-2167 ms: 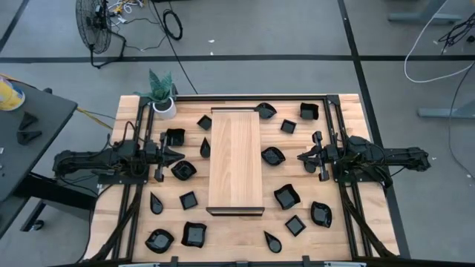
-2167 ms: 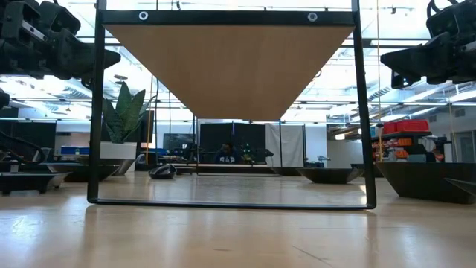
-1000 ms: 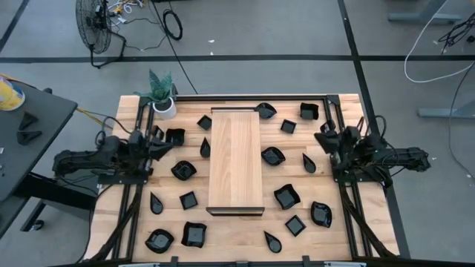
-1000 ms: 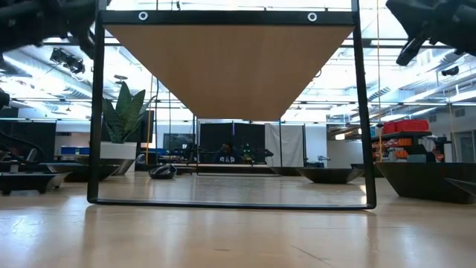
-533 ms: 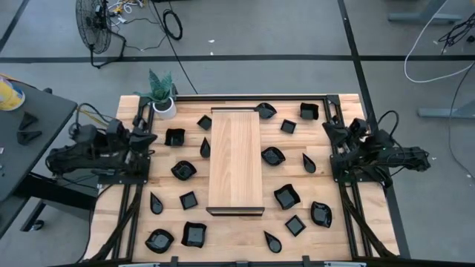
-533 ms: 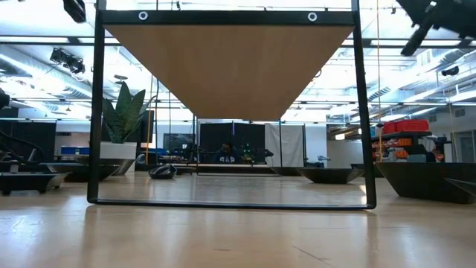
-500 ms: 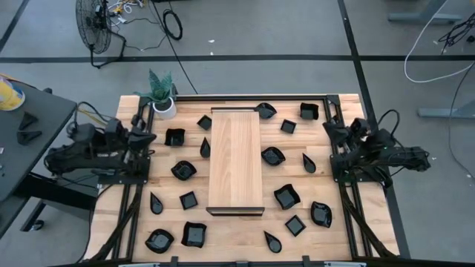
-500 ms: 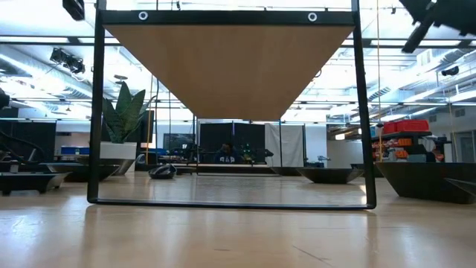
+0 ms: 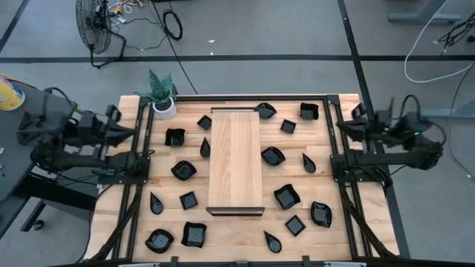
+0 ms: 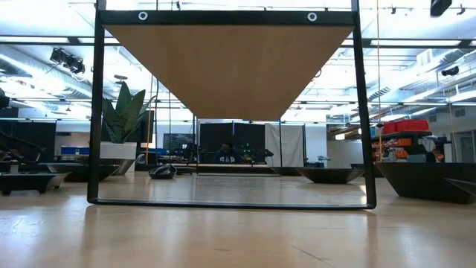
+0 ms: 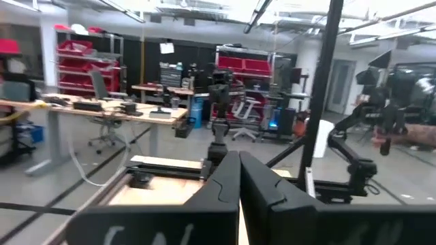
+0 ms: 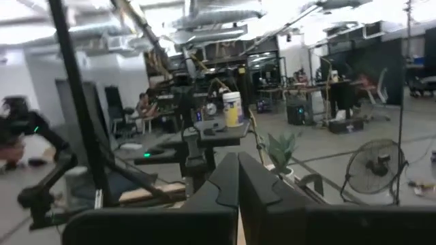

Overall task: Pick & Place Mini shaped plates
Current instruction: Put the distorted square plate on the shelf

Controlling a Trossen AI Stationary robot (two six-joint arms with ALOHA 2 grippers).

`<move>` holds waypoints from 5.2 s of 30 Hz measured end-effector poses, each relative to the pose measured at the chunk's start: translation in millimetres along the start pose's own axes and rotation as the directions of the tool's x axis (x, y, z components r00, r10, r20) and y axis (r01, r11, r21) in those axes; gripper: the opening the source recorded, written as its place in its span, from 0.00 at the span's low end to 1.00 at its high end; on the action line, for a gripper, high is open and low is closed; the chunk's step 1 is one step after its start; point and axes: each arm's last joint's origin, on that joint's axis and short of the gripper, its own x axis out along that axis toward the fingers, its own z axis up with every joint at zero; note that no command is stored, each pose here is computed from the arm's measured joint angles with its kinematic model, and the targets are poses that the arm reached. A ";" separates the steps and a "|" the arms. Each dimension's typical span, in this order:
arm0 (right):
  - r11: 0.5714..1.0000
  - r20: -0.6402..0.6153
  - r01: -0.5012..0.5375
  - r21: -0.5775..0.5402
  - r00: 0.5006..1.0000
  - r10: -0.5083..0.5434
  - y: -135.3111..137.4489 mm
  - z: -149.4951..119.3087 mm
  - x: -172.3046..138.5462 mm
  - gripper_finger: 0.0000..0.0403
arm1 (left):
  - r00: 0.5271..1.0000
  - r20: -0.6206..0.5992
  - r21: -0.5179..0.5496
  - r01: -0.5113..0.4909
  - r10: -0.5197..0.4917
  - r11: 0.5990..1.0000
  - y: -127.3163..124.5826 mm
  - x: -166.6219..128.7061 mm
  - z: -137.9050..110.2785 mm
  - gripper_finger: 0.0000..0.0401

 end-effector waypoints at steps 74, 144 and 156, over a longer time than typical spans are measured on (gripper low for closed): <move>0.989 -0.286 -0.011 -0.151 0.958 -0.033 -5.6 39.1 -84.5 0.08 | 0.882 -0.029 0.189 -0.457 0.470 0.869 14.4 4.7 -14.1 0.02; 0.988 -0.287 -0.010 -0.151 0.957 -0.034 -5.6 39.0 -84.4 0.08 | 0.252 -0.901 0.364 -0.004 0.353 0.931 67.8 126.0 -107.9 0.60; 0.988 -0.287 -0.010 -0.151 0.957 -0.034 -5.6 39.0 -84.4 0.08 | 0.096 -0.951 0.298 0.019 0.295 0.954 80.4 145.8 -132.6 0.59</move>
